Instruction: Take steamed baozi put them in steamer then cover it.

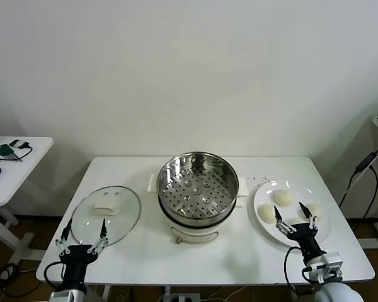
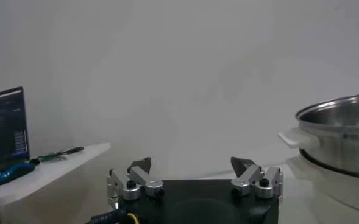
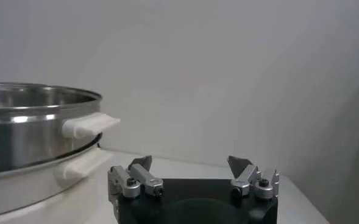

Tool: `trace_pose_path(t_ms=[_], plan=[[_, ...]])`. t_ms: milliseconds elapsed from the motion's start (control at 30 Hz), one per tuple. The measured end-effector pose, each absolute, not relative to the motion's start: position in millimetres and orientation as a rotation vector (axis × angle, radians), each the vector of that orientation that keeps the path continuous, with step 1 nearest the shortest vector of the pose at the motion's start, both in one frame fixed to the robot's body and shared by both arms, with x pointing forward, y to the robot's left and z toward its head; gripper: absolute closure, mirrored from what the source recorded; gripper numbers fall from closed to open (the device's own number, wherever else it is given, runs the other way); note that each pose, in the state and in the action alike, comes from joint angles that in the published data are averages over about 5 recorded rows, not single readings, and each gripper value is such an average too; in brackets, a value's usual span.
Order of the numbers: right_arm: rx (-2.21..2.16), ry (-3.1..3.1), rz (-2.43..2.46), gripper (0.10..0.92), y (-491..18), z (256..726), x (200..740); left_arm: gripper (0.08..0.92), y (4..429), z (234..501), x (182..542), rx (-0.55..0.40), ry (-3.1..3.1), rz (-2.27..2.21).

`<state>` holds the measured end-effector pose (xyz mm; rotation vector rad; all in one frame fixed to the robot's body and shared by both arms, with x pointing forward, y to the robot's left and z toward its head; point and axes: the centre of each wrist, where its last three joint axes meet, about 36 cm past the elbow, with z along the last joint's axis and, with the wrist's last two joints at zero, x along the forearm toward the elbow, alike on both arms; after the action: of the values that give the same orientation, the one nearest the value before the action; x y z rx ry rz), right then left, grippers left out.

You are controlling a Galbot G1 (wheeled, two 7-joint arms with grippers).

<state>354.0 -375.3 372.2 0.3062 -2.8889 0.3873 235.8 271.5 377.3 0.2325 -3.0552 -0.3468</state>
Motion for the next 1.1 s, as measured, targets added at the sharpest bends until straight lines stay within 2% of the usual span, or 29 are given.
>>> trace_pose_path(t_ms=[200, 500, 833, 1100], plan=[[0.528, -2.697, 0.616, 0.2, -411, 399, 389, 0.177, 272, 378, 239, 0.234, -3.065, -0.368], [0.913, -2.257, 1.005, 0.2, -457, 457, 484, 0.177, 270, 378, 242, 0.22, -3.074, -0.39], [1.12, -1.753, 1.279, 0.2, -467, 508, 587, 0.177, 277, 373, 244, 0.235, -3.062, -0.404], [1.13, -1.513, 1.31, 0.2, -464, 513, 638, 0.177, 279, 373, 246, 0.247, -3.059, -0.41]])
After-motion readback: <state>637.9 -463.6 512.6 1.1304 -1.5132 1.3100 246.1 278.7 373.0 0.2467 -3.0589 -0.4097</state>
